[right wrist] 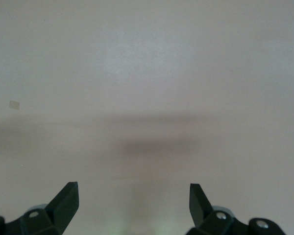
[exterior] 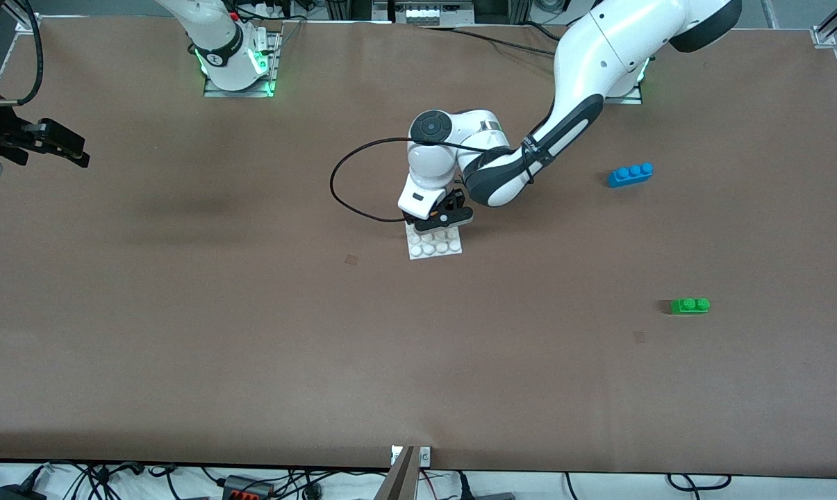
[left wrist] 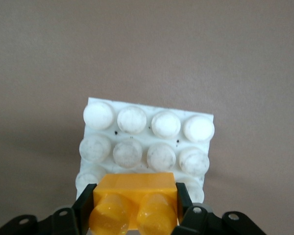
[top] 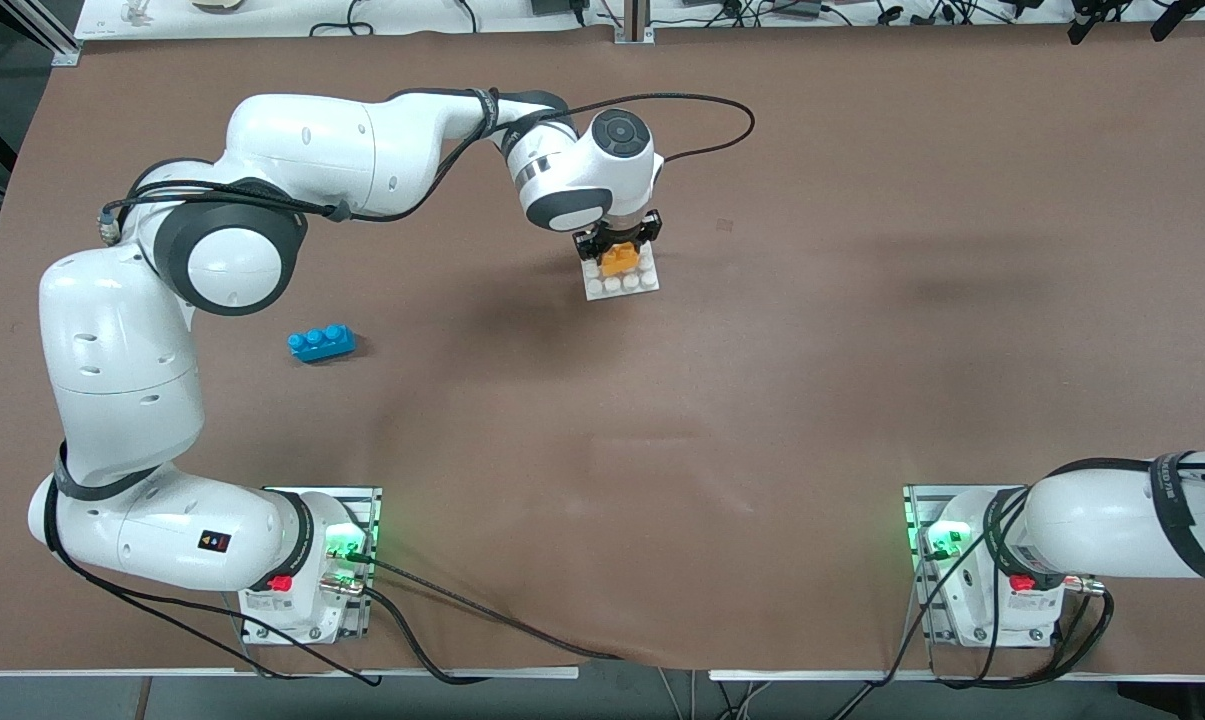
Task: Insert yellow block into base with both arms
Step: 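Press the yellow block down onto the plate with the left gripper, then open the left gripper and lift it off the yellow block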
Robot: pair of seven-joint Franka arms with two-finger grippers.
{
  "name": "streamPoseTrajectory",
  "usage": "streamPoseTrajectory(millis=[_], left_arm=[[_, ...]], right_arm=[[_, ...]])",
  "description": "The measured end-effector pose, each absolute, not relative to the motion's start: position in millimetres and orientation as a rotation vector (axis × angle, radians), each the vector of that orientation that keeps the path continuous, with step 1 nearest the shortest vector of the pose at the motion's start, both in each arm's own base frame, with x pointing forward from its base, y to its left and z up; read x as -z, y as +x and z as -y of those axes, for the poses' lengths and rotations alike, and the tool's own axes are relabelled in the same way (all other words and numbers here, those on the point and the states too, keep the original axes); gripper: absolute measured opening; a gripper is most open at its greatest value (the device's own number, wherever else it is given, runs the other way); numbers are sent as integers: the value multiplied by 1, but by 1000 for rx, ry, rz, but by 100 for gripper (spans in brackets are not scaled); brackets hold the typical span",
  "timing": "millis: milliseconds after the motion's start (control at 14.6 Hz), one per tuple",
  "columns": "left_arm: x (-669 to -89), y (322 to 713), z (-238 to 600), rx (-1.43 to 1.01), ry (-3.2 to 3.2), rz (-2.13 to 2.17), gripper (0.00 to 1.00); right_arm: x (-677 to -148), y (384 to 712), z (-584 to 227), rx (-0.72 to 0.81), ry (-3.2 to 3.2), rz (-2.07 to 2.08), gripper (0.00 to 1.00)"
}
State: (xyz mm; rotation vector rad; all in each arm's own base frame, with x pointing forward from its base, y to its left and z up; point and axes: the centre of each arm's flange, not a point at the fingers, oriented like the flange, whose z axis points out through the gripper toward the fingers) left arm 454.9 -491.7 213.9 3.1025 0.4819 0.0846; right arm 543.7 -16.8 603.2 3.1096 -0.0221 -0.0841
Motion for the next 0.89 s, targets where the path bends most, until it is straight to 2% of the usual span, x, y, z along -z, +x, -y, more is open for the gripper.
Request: streamPoseTrajectory(millis=[549,618,824,893], left_arm=[[-205,450,491,-42,3112,-409,69],[-206,453,489,-42,3107,-417,73],[-227,463,484,-22,3101,-449,100],[-242,470,482,-16,3094,-464,100]], right_arm=[[-603,544,18,84,3110,25,100],[-603,544,18,84,3110,25,100],[-603,544,18,84,3110,26,100],[-603,544,18,85,3110,27,100]])
